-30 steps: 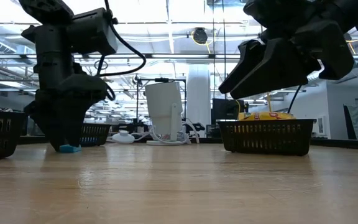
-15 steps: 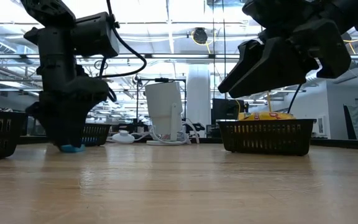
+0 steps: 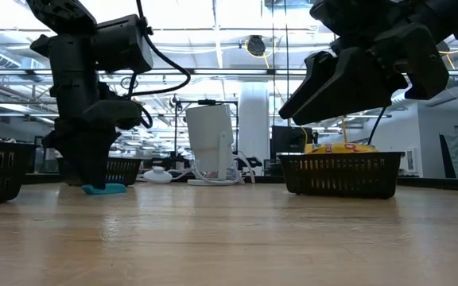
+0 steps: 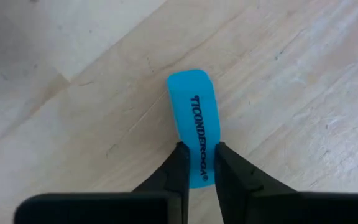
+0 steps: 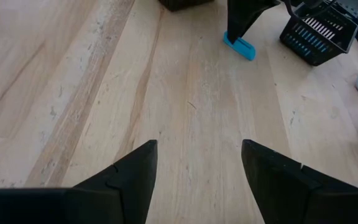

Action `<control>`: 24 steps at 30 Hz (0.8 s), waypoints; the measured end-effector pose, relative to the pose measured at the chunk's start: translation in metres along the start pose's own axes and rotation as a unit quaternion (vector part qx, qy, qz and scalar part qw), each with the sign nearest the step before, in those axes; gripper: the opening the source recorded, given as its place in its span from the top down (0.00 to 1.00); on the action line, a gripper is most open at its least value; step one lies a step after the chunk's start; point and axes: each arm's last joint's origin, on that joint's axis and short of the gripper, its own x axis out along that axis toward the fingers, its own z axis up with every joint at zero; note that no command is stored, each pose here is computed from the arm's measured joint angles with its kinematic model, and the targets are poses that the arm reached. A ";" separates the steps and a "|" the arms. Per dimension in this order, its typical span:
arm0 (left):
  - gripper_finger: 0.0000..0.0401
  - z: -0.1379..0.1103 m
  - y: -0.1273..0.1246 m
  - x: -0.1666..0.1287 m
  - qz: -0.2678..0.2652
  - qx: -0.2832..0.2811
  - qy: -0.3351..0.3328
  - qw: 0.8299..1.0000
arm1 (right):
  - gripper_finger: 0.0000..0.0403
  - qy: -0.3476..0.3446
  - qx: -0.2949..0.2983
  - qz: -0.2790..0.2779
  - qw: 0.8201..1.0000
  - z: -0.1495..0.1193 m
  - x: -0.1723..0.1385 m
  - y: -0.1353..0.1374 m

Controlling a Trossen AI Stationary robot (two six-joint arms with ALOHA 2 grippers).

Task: Pick & Place School Supplies
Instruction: Put the blue eraser into the top black bin

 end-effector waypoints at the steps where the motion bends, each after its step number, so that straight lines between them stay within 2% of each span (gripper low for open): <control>1: 0.88 0.000 0.000 0.000 0.000 0.005 0.000 1.000 | 0.44 0.000 0.000 0.000 1.000 0.000 0.000 0.000; 11: 0.89 -0.004 -0.002 -0.012 -0.001 0.029 -0.030 0.999 | 0.44 0.000 0.004 -0.002 1.000 0.000 0.000 0.000; 15: 1.00 -0.003 0.002 -0.027 0.002 0.029 -0.063 0.998 | 0.44 0.000 0.004 -0.003 1.000 0.000 0.000 -0.001; 24: 1.00 0.002 0.009 -0.044 -0.006 0.026 -0.095 0.995 | 0.44 -0.003 0.006 -0.003 1.000 0.001 0.000 -0.001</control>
